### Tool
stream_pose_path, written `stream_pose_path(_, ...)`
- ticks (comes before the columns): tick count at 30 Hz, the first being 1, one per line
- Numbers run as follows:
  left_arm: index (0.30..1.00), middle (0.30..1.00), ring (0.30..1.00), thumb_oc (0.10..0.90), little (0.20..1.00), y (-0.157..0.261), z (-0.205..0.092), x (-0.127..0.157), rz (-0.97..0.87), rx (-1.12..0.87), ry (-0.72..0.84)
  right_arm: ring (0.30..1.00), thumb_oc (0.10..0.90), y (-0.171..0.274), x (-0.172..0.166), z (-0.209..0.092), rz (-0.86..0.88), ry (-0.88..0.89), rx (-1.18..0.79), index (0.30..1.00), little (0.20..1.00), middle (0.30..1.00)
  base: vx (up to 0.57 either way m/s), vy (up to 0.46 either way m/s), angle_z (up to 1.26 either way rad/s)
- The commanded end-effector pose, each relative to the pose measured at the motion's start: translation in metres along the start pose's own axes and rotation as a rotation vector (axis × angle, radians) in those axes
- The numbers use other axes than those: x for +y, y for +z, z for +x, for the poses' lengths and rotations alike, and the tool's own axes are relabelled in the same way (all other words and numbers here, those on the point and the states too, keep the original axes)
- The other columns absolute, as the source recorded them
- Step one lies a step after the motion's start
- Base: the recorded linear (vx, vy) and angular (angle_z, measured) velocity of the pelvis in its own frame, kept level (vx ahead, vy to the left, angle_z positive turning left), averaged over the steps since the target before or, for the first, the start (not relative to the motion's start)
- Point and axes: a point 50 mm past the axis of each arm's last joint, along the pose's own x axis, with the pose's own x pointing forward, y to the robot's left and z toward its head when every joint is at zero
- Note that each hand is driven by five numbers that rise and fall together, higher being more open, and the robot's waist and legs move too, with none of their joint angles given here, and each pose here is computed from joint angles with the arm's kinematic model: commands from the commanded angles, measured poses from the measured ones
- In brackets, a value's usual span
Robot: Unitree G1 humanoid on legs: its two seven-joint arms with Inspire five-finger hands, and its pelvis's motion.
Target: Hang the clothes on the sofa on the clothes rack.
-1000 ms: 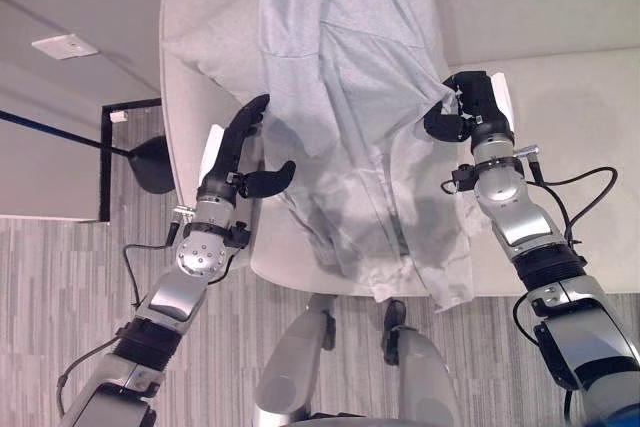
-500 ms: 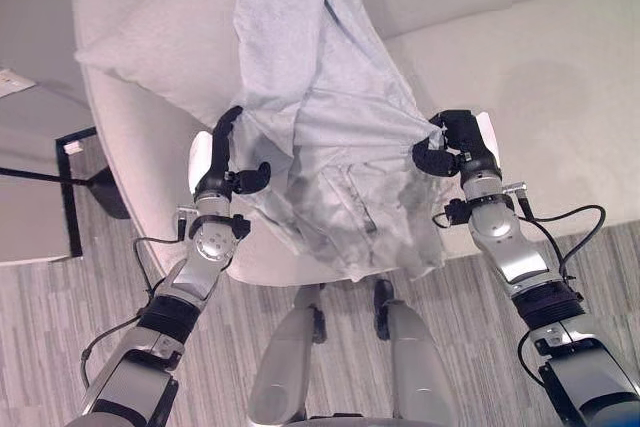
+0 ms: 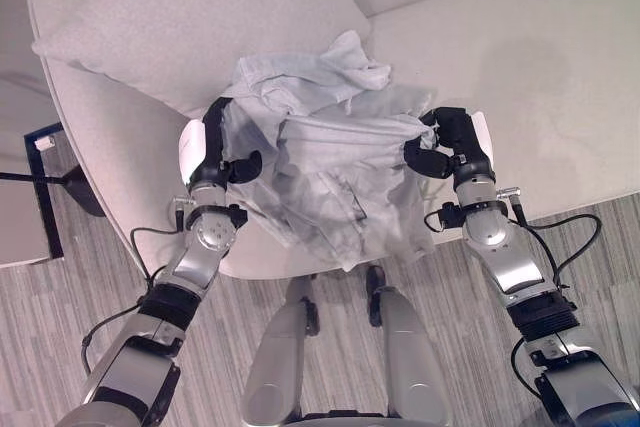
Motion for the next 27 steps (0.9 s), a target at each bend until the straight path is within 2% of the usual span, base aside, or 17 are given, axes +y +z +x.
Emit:
stream_pose_path(1, 0.9, 0.9, 0.9, 0.8, 0.9, 0.057, 0.04, 0.009, 0.068, -0.216, 0.023, 0.3, 0.4, 0.058, -0.014, 0.01, 0.144, -0.1, -0.278, 0.3, 0.3, 0.3, 0.0, 0.0, 0.0)
stream_pose_path(2, 0.846, 0.846, 0.846, 0.764, 0.846, 0.057, 0.041, 0.008, 0.068, -0.217, 0.022, 0.3, 0.4, 0.057, -0.014, 0.01, 0.144, -0.101, -0.278, 0.3, 0.3, 0.3, 0.0, 0.0, 0.0)
stream_pose_path(3, 0.3, 0.3, 0.3, 0.4, 0.3, 0.059, 0.042, 0.004, 0.083, -0.216, 0.001, 0.3, 0.4, 0.056, -0.013, 0.009, 0.154, -0.1, -0.274, 0.3, 0.3, 0.3, 0.01, -0.001, -0.04)
stream_pose_path(9, 0.3, 0.3, 0.3, 0.4, 0.3, 0.062, 0.051, -0.005, 0.155, -0.21, -0.036, 0.3, 0.4, 0.062, -0.012, 0.004, 0.18, -0.094, -0.31, 0.3, 0.3, 0.3, 0.0, -0.002, -0.04)
stream_pose_path(14, 0.3, 0.3, 0.3, 0.4, 0.3, 0.066, 0.061, 0.005, 0.19, -0.22, 0.002, 0.3, 0.4, 0.06, -0.019, -0.003, 0.174, -0.106, -0.328, 0.3, 0.3, 0.3, 0.0, -0.014, -0.11)
stream_pose_path(21, 0.3, 0.3, 0.3, 0.4, 0.3, 0.068, 0.058, 0.012, 0.134, -0.239, 0.042, 0.3, 0.4, 0.047, -0.027, -0.011, 0.154, -0.139, -0.286, 0.3, 0.3, 0.3, 0.0, -0.011, -0.03)
stream_pose_path(27, 0.3, 0.3, 0.3, 0.4, 0.3, 0.077, 0.046, 0.032, 0.013, -0.31, 0.123, 0.3, 0.4, 0.036, -0.039, -0.014, 0.135, -0.186, -0.245, 0.3, 0.3, 0.3, 0.0, -0.028, 0.01)
